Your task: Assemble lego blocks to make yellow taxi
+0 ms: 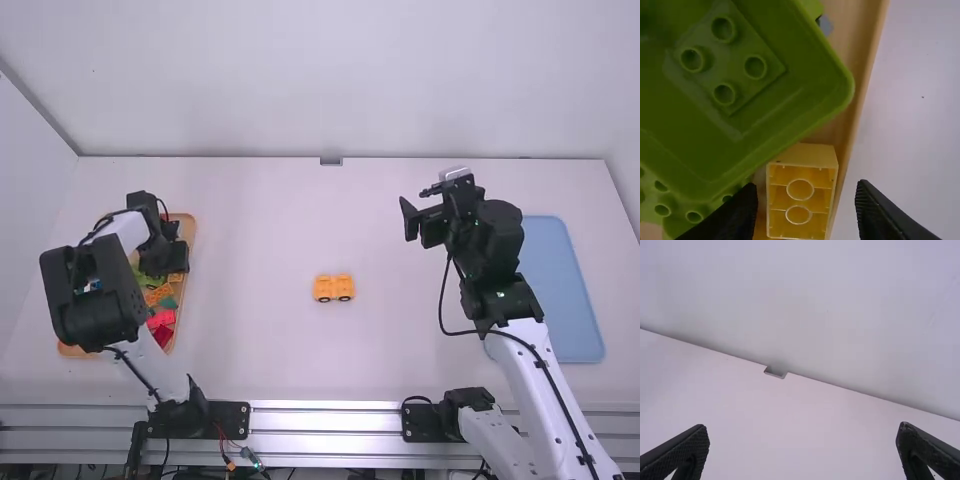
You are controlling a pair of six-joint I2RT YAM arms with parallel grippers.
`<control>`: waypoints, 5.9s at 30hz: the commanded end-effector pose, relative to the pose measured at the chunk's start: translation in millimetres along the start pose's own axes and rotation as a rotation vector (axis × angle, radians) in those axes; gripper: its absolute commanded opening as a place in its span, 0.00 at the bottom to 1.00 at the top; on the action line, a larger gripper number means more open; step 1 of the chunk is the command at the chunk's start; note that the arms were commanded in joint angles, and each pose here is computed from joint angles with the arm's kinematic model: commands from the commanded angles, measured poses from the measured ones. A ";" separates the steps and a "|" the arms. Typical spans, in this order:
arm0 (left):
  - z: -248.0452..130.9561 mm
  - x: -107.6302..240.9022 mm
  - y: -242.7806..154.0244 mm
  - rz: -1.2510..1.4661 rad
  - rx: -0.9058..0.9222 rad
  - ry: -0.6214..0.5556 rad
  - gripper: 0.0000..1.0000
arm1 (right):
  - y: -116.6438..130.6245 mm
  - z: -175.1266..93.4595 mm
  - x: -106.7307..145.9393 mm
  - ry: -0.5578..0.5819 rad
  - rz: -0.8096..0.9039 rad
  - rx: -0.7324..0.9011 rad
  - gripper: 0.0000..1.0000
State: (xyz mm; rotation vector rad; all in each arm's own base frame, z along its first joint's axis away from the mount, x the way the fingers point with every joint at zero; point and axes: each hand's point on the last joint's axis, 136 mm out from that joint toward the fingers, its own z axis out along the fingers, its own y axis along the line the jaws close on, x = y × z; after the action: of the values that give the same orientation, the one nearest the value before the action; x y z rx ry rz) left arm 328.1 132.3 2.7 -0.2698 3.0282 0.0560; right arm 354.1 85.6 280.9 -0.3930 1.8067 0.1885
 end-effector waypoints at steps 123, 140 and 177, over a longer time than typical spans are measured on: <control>-274.9 42.1 -340.6 1.074 1.441 -0.990 0.02 | 181.0 27.0 -29.0 -0.175 0.175 -1.315 0.63; -275.3 41.0 -339.4 1.061 1.444 -0.982 0.02 | 191.6 26.3 -24.7 -0.184 0.138 -1.332 0.43; -160.3 -35.8 -311.8 0.660 0.818 -0.898 0.99 | 27.5 127.1 97.6 0.234 0.299 -0.380 0.05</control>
State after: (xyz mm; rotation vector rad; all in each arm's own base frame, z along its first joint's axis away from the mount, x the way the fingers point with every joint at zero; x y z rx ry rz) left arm 387.3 -189.0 166.5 0.6940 1.8617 -0.9047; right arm 425.0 147.9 137.0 -0.3559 2.0927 0.9772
